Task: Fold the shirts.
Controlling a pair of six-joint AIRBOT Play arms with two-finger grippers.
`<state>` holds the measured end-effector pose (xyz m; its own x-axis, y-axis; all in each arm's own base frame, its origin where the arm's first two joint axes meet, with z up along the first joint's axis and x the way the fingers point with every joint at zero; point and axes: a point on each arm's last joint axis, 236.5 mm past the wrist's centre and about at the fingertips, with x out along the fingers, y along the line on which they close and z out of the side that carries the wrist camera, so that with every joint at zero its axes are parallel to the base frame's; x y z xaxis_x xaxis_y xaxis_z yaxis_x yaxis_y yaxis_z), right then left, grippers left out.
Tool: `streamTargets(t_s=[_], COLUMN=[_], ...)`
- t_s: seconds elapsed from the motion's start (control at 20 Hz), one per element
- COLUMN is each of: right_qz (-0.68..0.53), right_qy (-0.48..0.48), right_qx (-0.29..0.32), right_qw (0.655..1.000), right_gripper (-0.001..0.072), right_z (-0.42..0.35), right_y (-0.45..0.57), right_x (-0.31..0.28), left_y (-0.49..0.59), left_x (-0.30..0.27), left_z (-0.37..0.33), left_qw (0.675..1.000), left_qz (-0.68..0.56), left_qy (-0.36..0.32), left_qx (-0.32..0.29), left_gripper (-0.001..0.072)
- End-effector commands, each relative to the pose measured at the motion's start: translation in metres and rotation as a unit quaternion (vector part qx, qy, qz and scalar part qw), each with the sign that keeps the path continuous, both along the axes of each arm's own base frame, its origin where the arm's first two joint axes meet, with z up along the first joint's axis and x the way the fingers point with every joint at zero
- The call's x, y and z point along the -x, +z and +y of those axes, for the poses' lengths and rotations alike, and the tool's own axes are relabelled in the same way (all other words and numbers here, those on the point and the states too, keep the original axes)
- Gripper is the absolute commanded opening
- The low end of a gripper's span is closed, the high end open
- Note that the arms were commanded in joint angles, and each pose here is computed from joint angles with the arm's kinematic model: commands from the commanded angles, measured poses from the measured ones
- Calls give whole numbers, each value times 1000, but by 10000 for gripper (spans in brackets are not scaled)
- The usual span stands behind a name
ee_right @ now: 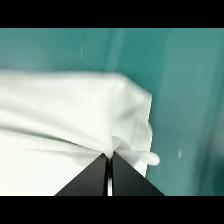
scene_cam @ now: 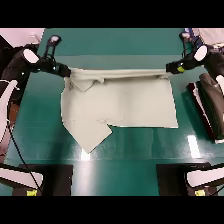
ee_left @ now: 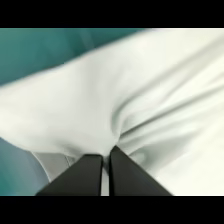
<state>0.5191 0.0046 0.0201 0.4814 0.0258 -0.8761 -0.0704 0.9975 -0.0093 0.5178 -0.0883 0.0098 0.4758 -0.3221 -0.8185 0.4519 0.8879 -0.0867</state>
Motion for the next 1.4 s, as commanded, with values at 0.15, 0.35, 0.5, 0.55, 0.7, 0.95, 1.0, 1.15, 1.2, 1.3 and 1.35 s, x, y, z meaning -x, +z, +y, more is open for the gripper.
streamTargets(t_s=[0.15,0.35,0.5,0.55,0.7,0.95,1.0,1.15,1.2,1.3,1.35], right_qz=[102,119,110,109,102,105,103,93,90,82,81], right_qy=[13,-2,-9,-4,16,11,3,-12,-15,-18,-18], right_qx=[12,-22,-74,-85,-131,-219,-221,-219,-219,-218,-218], right_qw=[995,993,991,990,986,970,970,971,972,972,973], right_gripper=[15,295,353,354,353,353,353,353,353,353,353], right_z=[6,18,35,38,48,55,51,46,46,46,46], right_y=[-57,-66,-49,-39,-2,22,20,14,12,11,11], right_x=[61,70,64,65,84,141,149,167,170,175,177], left_y=[-41,-41,-42,-41,-23,-23,-31,-53,-58,-71,-77], left_x=[44,45,59,68,95,174,195,248,260,273,280], left_z=[9,8,13,20,45,50,46,23,16,13,12], left_qw=[995,994,988,984,972,952,947,929,923,917,913], left_qz=[87,106,148,171,215,248,261,301,308,318,327], left_qy=[-41,2,32,44,93,152,157,168,172,186,187], left_qx=[-40,-20,-15,-18,9,96,102,138,151,154,154], left_gripper=[26,492,664,663,663,663,664,663,663,663,663])
